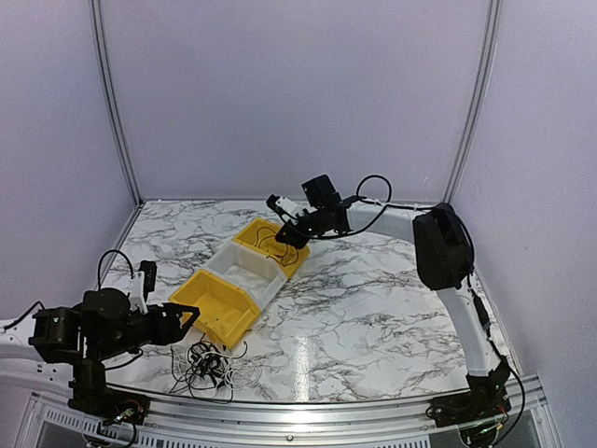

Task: Untangle the cables

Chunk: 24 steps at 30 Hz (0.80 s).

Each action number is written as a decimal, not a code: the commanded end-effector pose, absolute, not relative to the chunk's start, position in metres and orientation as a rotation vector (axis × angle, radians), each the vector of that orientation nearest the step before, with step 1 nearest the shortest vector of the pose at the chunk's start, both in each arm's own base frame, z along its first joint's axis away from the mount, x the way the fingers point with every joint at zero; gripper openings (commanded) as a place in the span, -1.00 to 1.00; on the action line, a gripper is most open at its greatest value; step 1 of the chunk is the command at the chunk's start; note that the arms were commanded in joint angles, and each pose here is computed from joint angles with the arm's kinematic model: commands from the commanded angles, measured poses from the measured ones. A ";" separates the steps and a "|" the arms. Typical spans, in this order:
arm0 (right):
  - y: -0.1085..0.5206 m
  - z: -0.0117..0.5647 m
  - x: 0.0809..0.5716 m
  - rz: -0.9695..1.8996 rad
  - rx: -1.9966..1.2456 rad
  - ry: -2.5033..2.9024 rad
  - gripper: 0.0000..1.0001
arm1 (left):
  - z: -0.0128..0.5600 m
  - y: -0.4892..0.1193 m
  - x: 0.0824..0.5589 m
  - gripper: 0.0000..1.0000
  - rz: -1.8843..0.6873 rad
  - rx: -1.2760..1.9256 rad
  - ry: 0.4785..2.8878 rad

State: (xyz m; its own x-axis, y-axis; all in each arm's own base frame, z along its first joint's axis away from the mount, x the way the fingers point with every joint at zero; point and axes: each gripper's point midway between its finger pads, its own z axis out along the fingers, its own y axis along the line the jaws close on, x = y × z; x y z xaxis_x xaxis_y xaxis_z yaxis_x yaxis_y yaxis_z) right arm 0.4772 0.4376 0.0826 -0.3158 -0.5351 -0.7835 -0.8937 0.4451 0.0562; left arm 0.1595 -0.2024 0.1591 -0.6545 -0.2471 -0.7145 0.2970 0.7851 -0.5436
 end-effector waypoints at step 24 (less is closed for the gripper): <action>0.433 0.114 0.371 0.498 -1.731 1.770 -0.07 | 0.162 -0.200 0.163 0.31 -0.773 0.061 2.113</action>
State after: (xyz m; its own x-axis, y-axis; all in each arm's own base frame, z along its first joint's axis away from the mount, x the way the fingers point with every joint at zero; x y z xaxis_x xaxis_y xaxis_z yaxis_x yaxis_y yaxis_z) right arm 0.3704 0.4266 0.1217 0.0171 -0.7327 -0.6803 -0.9897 0.0844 -0.1157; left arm 0.1629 -0.1994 0.1586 -0.6325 -0.2311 -0.7393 0.3018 0.8054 -0.5101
